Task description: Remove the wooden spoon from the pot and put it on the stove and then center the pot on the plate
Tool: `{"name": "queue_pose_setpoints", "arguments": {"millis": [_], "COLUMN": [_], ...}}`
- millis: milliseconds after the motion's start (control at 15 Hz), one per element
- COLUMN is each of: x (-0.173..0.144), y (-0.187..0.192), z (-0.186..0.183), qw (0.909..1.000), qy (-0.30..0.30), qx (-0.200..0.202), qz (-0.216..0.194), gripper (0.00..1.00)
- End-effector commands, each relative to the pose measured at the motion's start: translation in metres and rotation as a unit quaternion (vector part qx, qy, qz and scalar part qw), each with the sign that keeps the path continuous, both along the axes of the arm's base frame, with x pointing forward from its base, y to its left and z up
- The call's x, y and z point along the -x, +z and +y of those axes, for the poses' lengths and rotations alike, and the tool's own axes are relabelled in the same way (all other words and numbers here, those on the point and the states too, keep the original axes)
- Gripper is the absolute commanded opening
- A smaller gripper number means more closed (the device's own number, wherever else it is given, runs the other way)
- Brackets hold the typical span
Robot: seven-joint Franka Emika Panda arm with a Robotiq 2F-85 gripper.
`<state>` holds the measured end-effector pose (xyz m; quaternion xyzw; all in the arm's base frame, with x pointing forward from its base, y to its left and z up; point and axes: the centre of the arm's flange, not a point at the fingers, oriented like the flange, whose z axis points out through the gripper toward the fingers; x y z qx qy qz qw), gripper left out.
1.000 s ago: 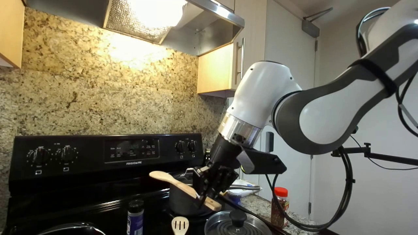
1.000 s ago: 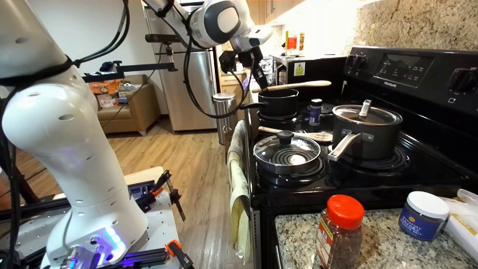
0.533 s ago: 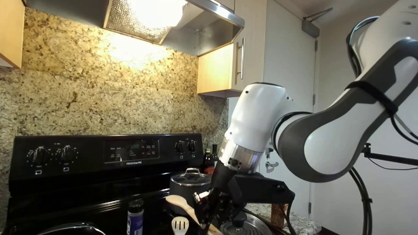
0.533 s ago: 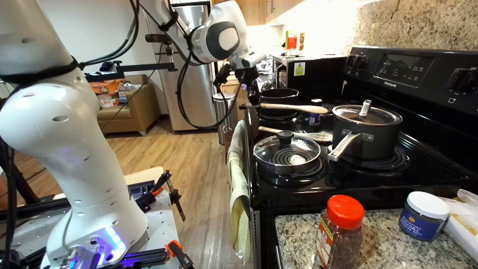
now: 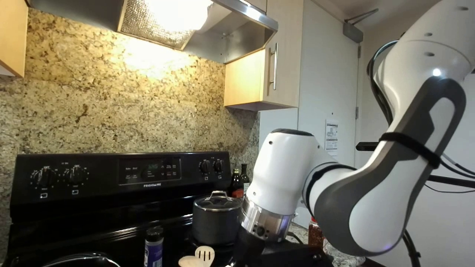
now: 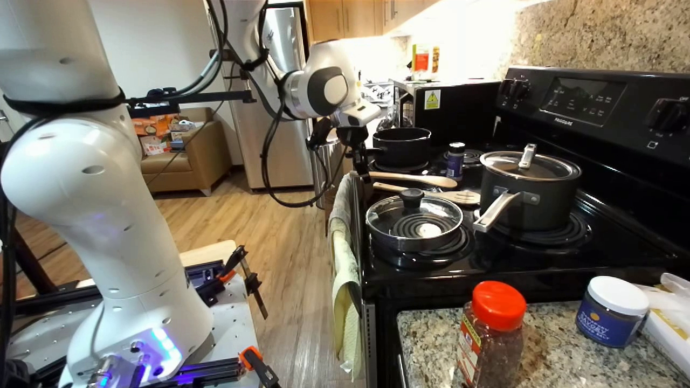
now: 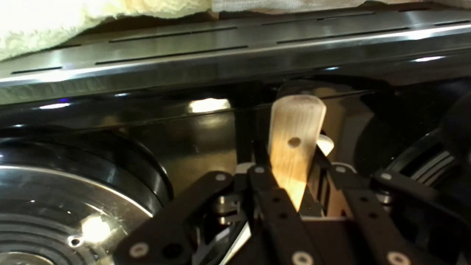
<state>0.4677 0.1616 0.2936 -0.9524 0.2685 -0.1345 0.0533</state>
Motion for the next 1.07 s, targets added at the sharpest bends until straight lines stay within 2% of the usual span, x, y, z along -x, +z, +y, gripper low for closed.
{"name": "queue_pose_setpoints", "arguments": {"millis": [0, 267, 400, 867, 1000], "x": [-0.008, -0.009, -0.009, -0.003, 0.004], "y": [-0.025, -0.036, -0.038, -0.032, -0.023], "z": [0.001, -0.008, -0.012, -0.007, -0.002], "qw": [0.9988, 0.9980, 0.9983, 0.9989, 0.9992], "qy": [0.016, 0.020, 0.012, 0.004, 0.000], "qx": [0.015, 0.023, 0.022, 0.019, 0.021], "qz": [-0.043, -0.055, -0.052, -0.042, -0.033], "gripper": [0.14, 0.14, 0.54, 0.97, 1.00]}}
